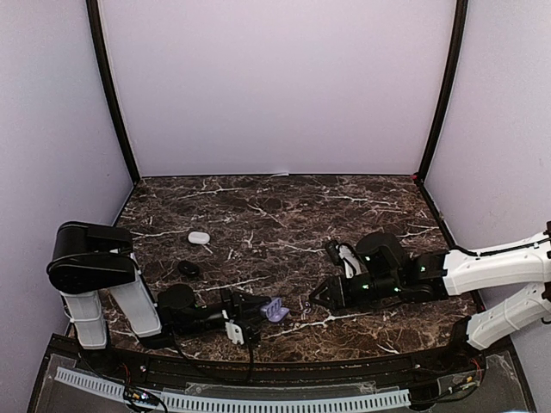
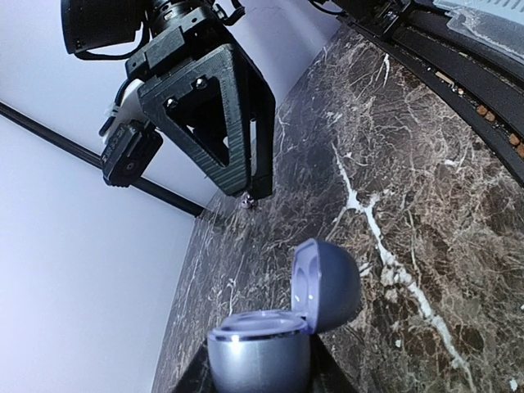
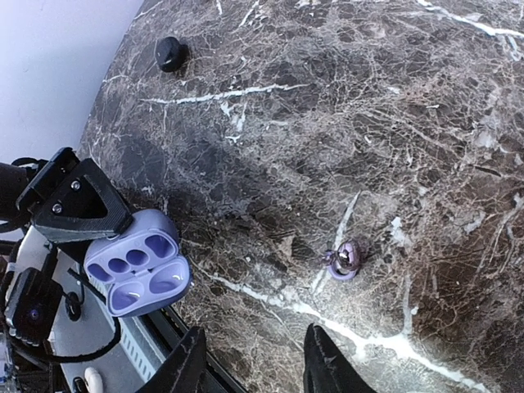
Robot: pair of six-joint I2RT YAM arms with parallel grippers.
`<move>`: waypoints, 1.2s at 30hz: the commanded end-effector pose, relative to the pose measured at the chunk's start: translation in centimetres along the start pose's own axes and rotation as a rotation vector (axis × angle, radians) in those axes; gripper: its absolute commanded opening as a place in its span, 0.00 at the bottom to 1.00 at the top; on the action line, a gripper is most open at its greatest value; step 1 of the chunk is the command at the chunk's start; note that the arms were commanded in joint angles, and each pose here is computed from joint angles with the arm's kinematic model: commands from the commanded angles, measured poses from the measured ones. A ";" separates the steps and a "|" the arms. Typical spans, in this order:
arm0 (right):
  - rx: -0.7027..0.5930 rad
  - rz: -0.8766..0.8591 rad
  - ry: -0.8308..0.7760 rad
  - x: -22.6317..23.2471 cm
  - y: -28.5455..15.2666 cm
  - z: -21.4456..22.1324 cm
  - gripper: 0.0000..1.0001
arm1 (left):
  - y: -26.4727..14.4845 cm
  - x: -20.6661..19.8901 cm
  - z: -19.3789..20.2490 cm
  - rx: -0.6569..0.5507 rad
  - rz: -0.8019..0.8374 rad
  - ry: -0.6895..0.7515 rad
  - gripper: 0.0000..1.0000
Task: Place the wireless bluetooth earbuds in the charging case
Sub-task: Adjust the left earbud at the center of the board.
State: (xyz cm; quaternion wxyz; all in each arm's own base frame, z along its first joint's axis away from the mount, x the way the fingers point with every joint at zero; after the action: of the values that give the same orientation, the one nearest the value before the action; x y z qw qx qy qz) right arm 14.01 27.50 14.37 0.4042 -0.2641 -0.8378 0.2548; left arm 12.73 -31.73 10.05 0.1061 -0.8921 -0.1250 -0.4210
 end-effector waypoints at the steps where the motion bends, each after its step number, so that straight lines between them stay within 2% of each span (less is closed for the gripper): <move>1: -0.023 0.022 0.036 -0.3 0.3 -0.5 0.40 | -1.1 3.7 -2.5 -0.115 -0.194 0.012 0.02; 5: 0.012 0.130 0.139 -1.9 0.9 0.4 0.33 | -1.2 4.0 -2.0 -0.094 -0.206 0.026 0.02; 8: 0.039 0.147 0.200 -2.8 1.8 1.6 0.30 | -1.3 4.0 -1.8 -0.088 -0.207 0.037 0.02; 15: 0.056 0.197 0.291 -3.9 4.0 2.4 0.15 | -1.5 3.6 -1.6 -0.077 -0.192 0.066 0.02; 24: 0.079 0.250 0.282 -3.3 6.4 2.4 0.12 | -1.9 3.1 -1.5 -0.077 -0.167 0.064 0.02; 36: 0.075 0.342 0.256 -4.1 7.1 2.0 0.11 | -2.4 3.3 -1.5 -0.070 -0.176 0.076 0.02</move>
State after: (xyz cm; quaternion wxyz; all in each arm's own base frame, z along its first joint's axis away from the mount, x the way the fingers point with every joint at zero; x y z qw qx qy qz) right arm 15.70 29.71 6.90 0.4893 -0.3907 -0.7188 0.3023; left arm 12.75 -29.66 8.92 0.1428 -0.8788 -0.1277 -0.4371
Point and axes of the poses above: each gripper's point midway between its finger pads, its own y axis out along the fingers, its own x axis along the line the jaws close on, z = x × y, the point moved 6 cm from there along -y, back along the fingers, and after that the axes turned 6 degrees about -y, right-handed, at the moved point
